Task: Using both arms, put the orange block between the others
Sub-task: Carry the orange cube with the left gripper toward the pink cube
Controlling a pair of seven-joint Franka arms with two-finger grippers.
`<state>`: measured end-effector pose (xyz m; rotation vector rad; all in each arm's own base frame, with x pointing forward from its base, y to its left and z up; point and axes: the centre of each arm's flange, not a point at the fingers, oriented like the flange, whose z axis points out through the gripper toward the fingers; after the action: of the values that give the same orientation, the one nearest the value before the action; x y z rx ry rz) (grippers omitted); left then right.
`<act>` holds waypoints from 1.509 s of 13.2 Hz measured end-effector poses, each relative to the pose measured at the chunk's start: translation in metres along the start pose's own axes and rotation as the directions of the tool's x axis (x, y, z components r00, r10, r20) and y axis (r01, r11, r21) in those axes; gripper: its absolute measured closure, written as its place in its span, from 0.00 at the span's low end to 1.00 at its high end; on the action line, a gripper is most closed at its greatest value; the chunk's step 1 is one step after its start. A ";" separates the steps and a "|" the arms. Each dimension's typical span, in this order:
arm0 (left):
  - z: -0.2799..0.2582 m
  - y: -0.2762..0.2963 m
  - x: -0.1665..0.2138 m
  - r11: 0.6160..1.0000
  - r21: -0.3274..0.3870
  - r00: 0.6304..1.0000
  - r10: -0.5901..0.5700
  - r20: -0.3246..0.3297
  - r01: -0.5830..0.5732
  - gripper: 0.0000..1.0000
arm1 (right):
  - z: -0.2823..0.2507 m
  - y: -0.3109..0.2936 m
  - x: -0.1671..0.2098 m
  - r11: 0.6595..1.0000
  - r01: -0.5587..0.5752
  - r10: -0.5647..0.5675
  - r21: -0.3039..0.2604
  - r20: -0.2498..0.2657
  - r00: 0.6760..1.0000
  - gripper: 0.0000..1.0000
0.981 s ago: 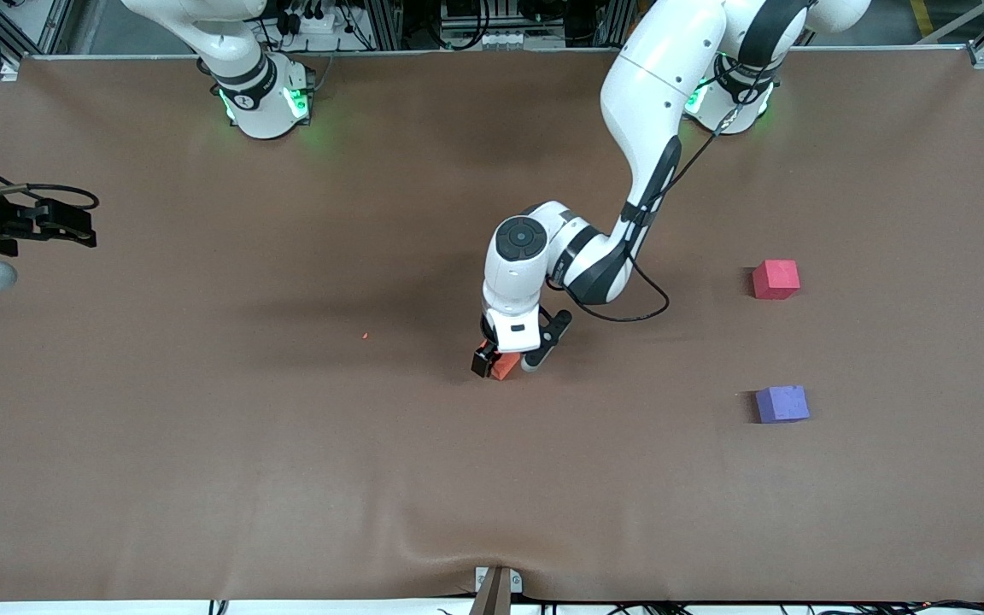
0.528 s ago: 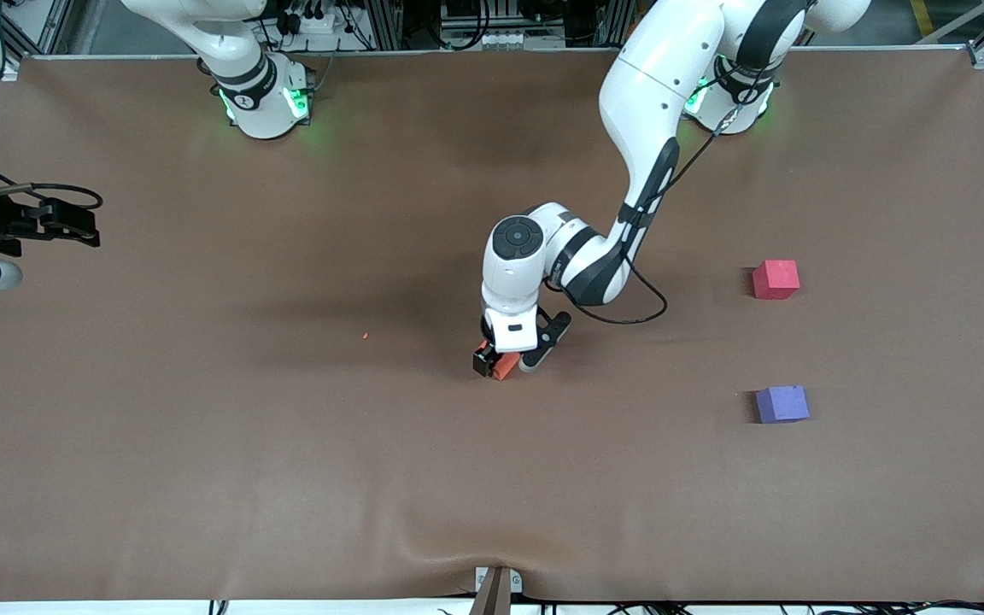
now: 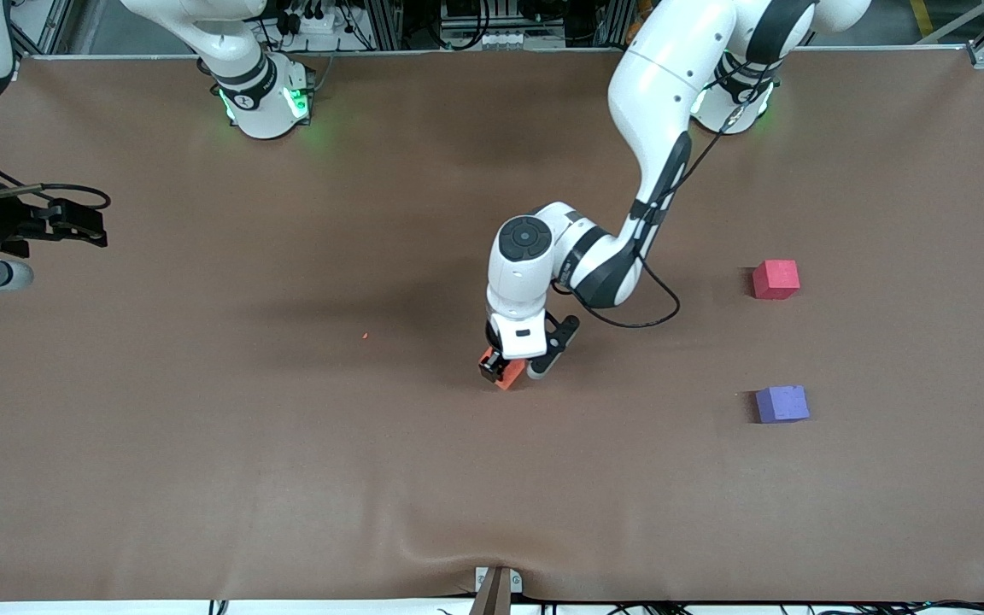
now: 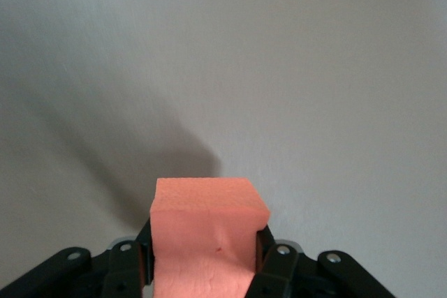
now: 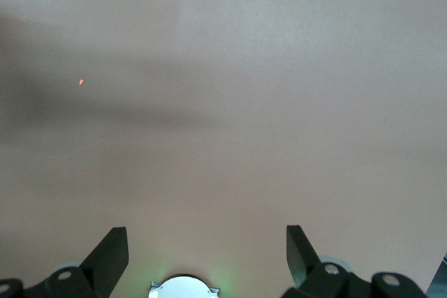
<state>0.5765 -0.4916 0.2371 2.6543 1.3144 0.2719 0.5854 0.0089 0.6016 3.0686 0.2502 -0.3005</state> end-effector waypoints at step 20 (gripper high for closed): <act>-0.100 -0.168 0.307 0.783 0.198 0.795 0.521 0.310 -0.590 0.47 | 0.002 -0.002 0.002 1.000 0.004 -0.004 0.000 0.005 1.000 0.00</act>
<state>0.6068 -0.1396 0.3231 3.1466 0.4836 -0.1909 0.5862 0.0113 0.5989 3.0675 0.2568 -0.3081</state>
